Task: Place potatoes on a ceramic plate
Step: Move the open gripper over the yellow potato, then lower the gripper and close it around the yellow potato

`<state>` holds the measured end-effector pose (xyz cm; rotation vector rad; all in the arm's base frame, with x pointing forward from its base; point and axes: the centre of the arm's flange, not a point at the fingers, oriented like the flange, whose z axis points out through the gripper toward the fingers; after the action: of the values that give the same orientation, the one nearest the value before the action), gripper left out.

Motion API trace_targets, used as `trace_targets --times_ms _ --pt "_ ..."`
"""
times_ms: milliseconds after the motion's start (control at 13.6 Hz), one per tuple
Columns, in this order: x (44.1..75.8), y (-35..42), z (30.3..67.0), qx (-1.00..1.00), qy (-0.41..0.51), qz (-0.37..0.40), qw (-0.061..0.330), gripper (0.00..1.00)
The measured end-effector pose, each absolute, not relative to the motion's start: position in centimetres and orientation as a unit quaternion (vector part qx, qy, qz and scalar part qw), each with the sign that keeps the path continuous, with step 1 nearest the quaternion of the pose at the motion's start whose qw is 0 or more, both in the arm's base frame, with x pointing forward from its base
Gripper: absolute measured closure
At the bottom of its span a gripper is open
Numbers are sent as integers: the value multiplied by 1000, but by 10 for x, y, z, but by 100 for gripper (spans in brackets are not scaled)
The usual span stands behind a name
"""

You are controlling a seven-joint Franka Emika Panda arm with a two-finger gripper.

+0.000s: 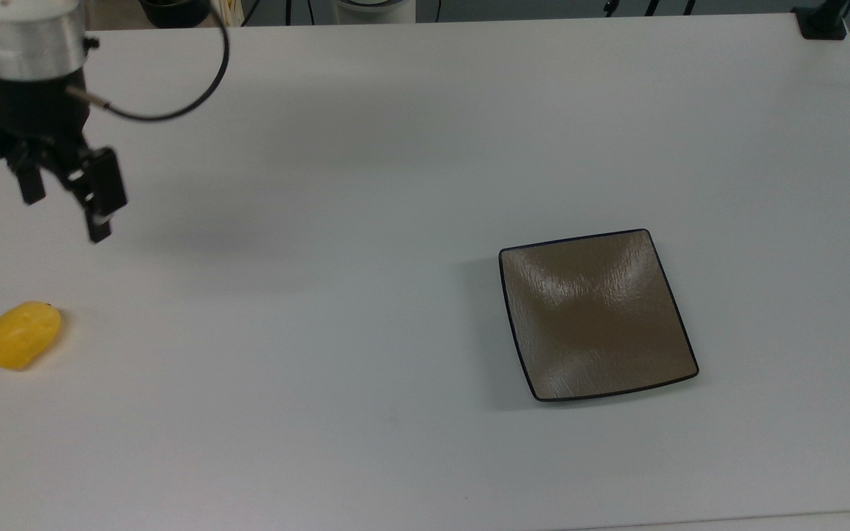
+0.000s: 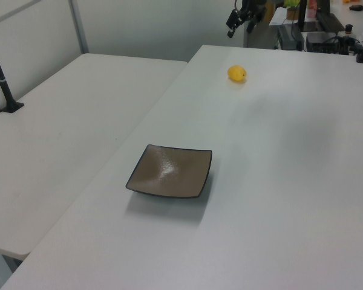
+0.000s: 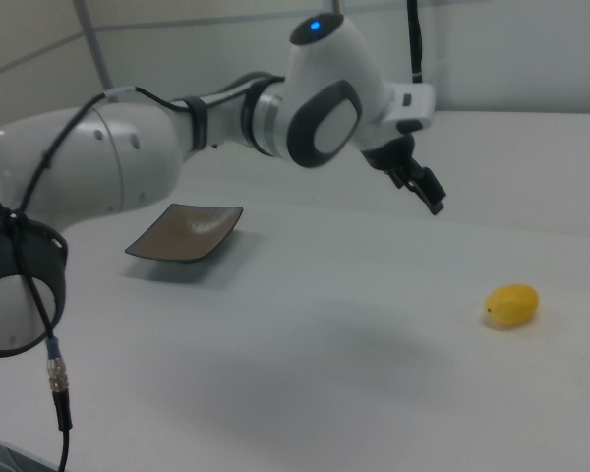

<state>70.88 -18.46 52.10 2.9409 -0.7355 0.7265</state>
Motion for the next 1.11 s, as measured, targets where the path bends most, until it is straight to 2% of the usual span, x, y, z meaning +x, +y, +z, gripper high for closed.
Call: trace_targets --times_ms 295,590,1106 --pt "727 -236 453 913 -295 281 21 0" --pt "735 -261 389 906 -301 293 45 0" --pt "738 -298 332 899 -302 309 70 0"
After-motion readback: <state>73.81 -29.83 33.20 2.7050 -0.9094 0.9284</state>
